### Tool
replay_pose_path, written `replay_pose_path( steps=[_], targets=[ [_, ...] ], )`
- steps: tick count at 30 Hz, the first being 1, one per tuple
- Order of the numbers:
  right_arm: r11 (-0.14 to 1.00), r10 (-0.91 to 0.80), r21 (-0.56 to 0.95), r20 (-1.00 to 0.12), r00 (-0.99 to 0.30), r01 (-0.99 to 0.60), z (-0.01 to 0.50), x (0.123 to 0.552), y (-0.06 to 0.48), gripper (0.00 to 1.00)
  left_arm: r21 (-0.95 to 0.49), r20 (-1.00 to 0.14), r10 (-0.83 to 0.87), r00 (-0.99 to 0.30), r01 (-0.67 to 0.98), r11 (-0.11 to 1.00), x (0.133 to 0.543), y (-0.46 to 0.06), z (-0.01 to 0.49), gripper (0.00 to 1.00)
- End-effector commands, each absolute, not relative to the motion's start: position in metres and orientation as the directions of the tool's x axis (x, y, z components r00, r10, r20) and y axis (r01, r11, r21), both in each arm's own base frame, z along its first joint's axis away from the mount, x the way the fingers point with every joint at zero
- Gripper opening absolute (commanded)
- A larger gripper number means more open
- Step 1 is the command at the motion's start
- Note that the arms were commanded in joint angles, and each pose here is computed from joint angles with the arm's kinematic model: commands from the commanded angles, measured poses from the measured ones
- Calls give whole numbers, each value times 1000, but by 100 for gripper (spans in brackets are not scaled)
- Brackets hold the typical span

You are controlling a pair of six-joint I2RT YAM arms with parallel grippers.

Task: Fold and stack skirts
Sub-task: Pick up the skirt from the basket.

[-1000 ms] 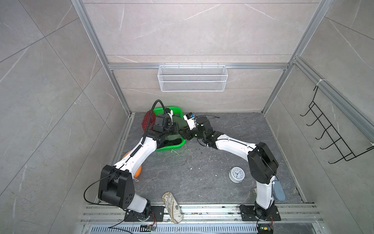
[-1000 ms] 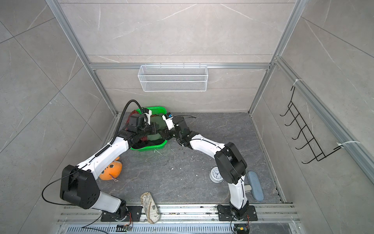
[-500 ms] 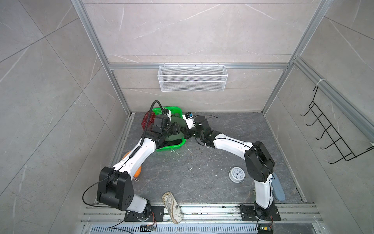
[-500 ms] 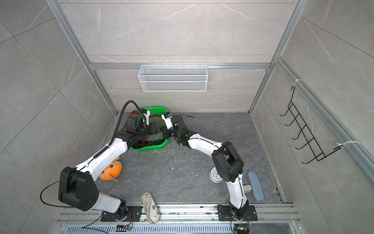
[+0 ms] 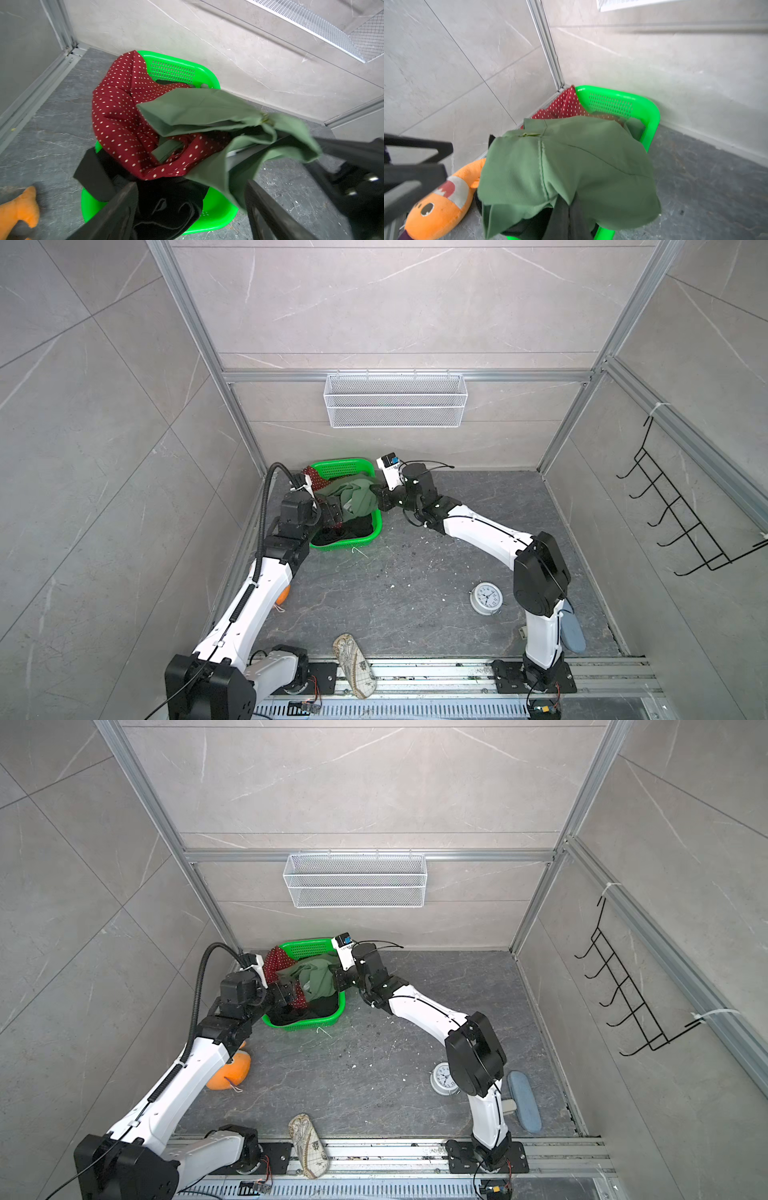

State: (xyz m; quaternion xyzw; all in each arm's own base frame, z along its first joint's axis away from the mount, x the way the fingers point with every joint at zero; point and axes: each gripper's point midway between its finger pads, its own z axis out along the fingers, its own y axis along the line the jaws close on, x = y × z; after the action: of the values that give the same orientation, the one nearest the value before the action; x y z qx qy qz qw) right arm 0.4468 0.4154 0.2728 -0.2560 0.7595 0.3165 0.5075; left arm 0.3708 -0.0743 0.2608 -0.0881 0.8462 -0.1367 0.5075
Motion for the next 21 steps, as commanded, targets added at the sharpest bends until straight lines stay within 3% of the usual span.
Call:
replay_pose_path(
  steps=[1,10,21],
  targets=[
    [662,11,171,-976,-219,-729,356,442,404,0,-293,-856,-276,-438,-31,956,367,-64,267,84],
    [671,44,116,-992,-117,-733,419,435,394,0,-284,-840,-270,-471,-43,958,366,-63,250,84],
    [890,94,102,-995,-40,-445,483,449,286,0,-297,-846,-208,-491,110,949,366,-92,253,85]
  ],
)
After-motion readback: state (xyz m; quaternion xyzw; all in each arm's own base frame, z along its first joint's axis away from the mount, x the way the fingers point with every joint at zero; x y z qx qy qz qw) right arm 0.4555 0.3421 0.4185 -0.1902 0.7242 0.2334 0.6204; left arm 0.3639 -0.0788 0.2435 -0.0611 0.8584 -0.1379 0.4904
